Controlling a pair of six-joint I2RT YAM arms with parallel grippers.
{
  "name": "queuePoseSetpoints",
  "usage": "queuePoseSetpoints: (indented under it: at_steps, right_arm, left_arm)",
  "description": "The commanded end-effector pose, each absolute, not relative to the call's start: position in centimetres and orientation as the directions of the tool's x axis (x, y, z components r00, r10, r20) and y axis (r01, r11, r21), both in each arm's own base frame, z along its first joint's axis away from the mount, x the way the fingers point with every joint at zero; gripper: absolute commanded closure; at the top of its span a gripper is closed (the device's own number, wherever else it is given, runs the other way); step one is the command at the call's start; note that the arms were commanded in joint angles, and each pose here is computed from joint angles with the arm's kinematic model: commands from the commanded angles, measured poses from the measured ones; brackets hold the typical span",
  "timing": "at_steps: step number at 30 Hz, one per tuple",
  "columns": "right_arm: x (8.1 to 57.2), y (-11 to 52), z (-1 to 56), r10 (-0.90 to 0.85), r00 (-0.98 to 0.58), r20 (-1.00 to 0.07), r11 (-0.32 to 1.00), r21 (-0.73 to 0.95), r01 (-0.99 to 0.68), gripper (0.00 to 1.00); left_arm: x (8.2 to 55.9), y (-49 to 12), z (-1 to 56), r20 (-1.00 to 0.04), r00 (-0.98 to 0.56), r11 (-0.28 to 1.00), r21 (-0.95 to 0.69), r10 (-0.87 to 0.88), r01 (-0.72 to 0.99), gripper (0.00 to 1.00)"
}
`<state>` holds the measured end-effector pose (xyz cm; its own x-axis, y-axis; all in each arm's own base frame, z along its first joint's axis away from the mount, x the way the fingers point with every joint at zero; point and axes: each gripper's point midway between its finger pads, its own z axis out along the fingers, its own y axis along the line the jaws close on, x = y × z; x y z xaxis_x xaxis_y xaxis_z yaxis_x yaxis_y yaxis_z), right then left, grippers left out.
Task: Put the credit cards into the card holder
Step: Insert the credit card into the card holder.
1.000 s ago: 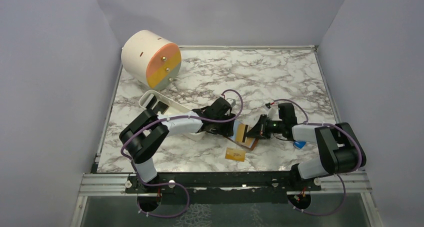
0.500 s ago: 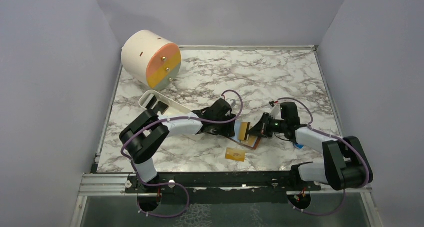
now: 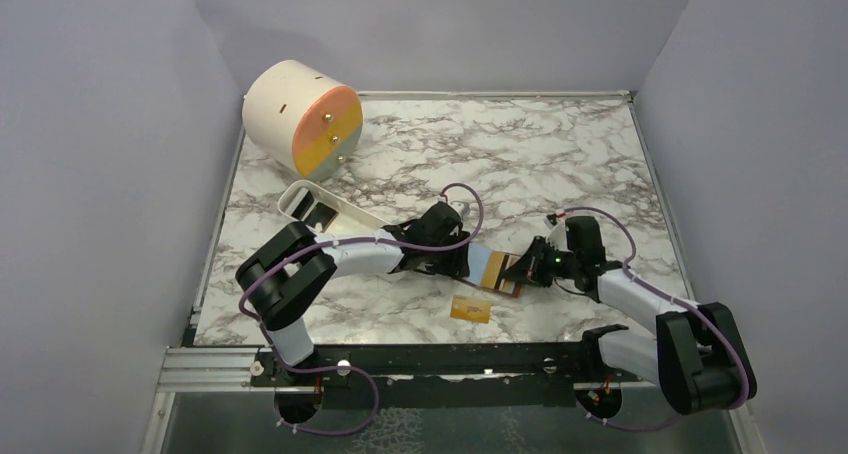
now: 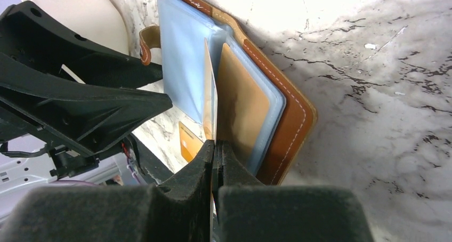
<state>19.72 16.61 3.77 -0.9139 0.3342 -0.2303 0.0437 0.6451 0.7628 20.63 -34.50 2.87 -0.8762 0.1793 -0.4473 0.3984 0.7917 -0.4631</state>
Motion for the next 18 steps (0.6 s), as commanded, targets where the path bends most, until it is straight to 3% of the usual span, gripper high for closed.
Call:
queuePoseSetpoints:
  at_steps: [1,8,18]
  right_arm:
    - [19.8,15.9,3.4,0.369,-0.897,-0.242,0.672,0.737,0.077,0.99]
    - [20.7,15.4,3.5,0.405,-0.866,-0.294,0.682,0.728,0.072,0.99]
    - [20.6,16.2,4.1,0.484,-0.838,-0.250,0.587,0.804,0.099,0.99]
  left_arm:
    - [18.1,-32.7,0.8,-0.359,-0.907,0.821,-0.434,0.219,0.370,0.55]
    - [17.9,-32.7,0.8,-0.358,-0.908,0.822,-0.433,0.220,0.369,0.56]
    - [17.6,-32.9,0.8,-0.354,-0.910,0.821,-0.438,0.217,0.366,0.57]
